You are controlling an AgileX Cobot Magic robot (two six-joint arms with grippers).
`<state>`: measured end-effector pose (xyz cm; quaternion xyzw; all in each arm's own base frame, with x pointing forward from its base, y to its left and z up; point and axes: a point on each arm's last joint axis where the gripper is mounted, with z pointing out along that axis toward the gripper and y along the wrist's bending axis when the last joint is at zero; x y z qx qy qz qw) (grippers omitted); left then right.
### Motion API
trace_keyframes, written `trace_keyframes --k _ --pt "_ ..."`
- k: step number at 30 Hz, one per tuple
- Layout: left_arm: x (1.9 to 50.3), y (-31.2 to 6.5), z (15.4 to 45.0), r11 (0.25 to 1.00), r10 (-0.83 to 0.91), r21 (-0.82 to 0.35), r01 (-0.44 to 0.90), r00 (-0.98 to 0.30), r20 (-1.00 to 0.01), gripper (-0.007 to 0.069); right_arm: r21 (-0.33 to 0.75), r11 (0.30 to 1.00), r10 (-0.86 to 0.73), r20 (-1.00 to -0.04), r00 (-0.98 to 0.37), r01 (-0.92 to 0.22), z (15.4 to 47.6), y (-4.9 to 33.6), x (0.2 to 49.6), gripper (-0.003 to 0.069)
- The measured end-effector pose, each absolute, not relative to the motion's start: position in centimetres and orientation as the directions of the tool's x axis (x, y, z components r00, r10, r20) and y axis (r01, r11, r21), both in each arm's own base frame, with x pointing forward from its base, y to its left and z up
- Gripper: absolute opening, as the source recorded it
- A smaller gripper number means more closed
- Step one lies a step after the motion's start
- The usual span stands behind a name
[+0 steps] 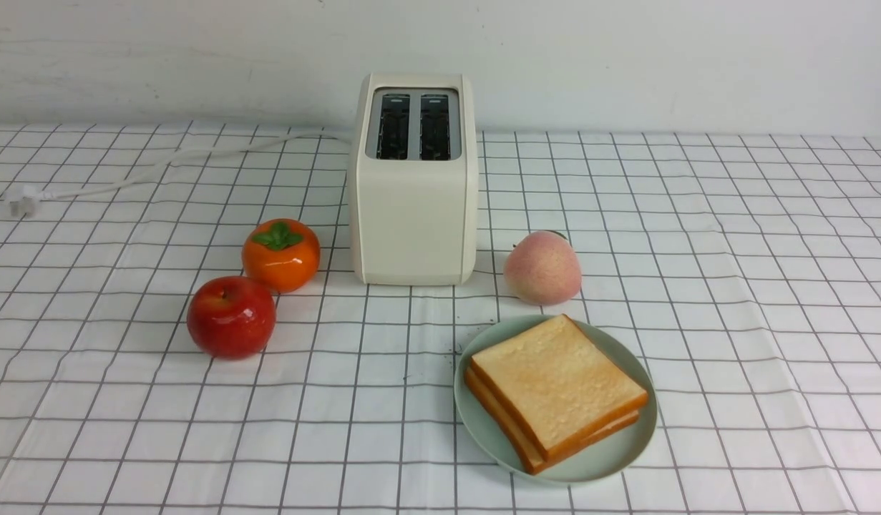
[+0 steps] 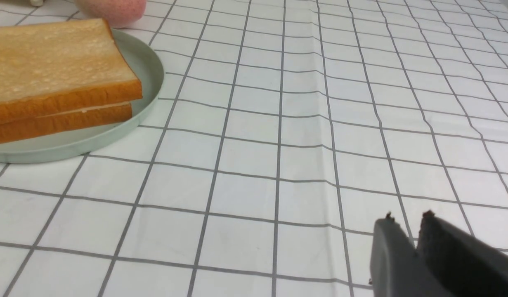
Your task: Take toasted bread from bread machine on white checkered table place on plate.
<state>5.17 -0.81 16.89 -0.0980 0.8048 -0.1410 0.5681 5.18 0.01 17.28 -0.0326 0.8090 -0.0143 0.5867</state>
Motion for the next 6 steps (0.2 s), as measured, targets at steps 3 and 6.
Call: trace_keyframes --k 3,6 --pt "5.17 -0.81 16.89 0.941 -0.318 -0.338 0.002 -0.335 -0.887 0.0005 -0.061 0.997 -0.069 -0.948 -0.309 -0.036 17.28 0.01 5.18 0.0116" --pt "5.17 -0.81 16.89 0.941 -0.318 -0.338 0.002 -0.335 -0.887 0.0007 -0.061 0.997 -0.069 -0.948 -0.309 -0.036 17.28 0.01 5.18 0.012"
